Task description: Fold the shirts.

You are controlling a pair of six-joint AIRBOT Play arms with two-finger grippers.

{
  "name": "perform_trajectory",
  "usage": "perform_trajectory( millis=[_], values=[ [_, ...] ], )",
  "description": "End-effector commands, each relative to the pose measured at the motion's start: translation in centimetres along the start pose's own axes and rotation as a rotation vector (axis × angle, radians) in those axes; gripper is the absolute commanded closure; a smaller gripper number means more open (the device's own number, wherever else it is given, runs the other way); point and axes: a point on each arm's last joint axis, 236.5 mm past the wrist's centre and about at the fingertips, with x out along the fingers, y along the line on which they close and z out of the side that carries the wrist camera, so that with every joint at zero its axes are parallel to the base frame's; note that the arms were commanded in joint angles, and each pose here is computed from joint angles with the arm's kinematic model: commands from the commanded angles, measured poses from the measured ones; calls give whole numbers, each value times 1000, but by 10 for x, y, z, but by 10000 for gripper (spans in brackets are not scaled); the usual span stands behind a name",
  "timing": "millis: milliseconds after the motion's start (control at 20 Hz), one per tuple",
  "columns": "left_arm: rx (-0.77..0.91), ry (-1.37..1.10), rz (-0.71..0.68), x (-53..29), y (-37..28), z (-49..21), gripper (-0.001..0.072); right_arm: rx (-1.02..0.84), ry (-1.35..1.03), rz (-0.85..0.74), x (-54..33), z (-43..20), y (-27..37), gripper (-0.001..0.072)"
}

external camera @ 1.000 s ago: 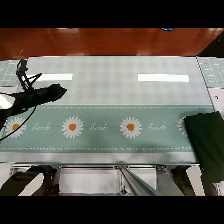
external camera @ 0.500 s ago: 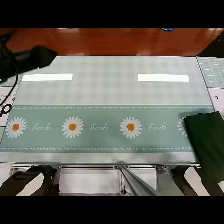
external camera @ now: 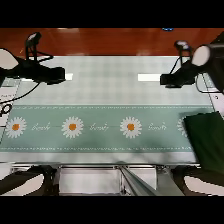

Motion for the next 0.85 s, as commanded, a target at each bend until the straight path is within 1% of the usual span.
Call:
perform_trajectory(
  millis=[0, 800],
  values=[
    [-12, 52, 58, 7, 15, -9, 690, 26, 67, -83, 22, -8, -2, 690],
    [-3, 70, 56, 7, 14, -14, 690, 23, 89, -93, 22, -13, -5, 690]
  ],
)
